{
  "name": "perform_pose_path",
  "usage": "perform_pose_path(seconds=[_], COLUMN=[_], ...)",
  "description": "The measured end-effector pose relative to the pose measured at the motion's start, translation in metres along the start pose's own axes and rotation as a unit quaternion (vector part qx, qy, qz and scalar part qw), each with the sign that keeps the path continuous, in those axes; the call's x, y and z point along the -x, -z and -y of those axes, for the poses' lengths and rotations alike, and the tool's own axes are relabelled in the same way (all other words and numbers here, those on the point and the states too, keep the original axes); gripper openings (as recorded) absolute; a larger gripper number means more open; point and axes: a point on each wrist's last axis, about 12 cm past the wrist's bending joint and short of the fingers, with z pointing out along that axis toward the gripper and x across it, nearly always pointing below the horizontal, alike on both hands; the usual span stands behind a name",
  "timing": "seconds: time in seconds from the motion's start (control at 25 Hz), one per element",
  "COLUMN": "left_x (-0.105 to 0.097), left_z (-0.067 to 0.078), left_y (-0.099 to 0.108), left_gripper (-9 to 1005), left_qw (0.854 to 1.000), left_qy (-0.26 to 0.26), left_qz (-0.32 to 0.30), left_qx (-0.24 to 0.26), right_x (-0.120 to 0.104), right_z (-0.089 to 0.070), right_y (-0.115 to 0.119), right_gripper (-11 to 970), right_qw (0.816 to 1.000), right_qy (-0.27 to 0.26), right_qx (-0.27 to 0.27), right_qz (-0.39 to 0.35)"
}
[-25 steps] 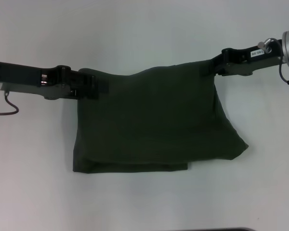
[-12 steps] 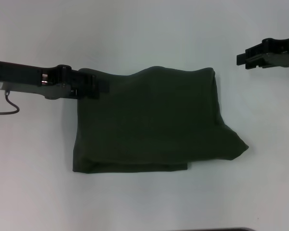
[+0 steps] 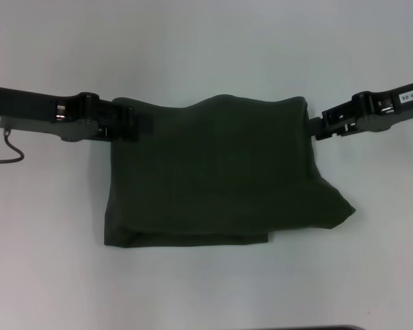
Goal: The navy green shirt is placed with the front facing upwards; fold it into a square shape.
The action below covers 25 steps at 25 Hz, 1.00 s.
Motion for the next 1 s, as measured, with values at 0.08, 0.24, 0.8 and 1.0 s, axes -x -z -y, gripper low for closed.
perform_pose_path(seconds=[0.08,0.24,0.8,1.0], left_x=[0.000,0.002,-0.001,0.002], left_z=[-0.001,-0.002,0.003,0.002], left_y=[0.002,0.006,-0.025,-0.036], left_gripper=[479,478,471,470], left_qw=[1.000,1.000,1.000,1.000], left_qy=[0.001,0.001,-0.001,0.004], left_qz=[0.003,0.008,-0.014,-0.014], left_qx=[0.003,0.007,0.001,0.019], right_x=[-0.009,-0.022,-0.041,-0.048], right_z=[-0.008,-0.014,-0.013,-0.007], right_y=[0.002,-0.001,-0.030,-0.032], right_gripper=[358,356,353,353], right_qw=[0.999,0.995,0.992,0.994], right_qy=[0.006,0.006,0.002,-0.010], right_qx=[0.051,0.091,0.098,0.090], right_qz=[-0.009,-0.040,-0.076,-0.068])
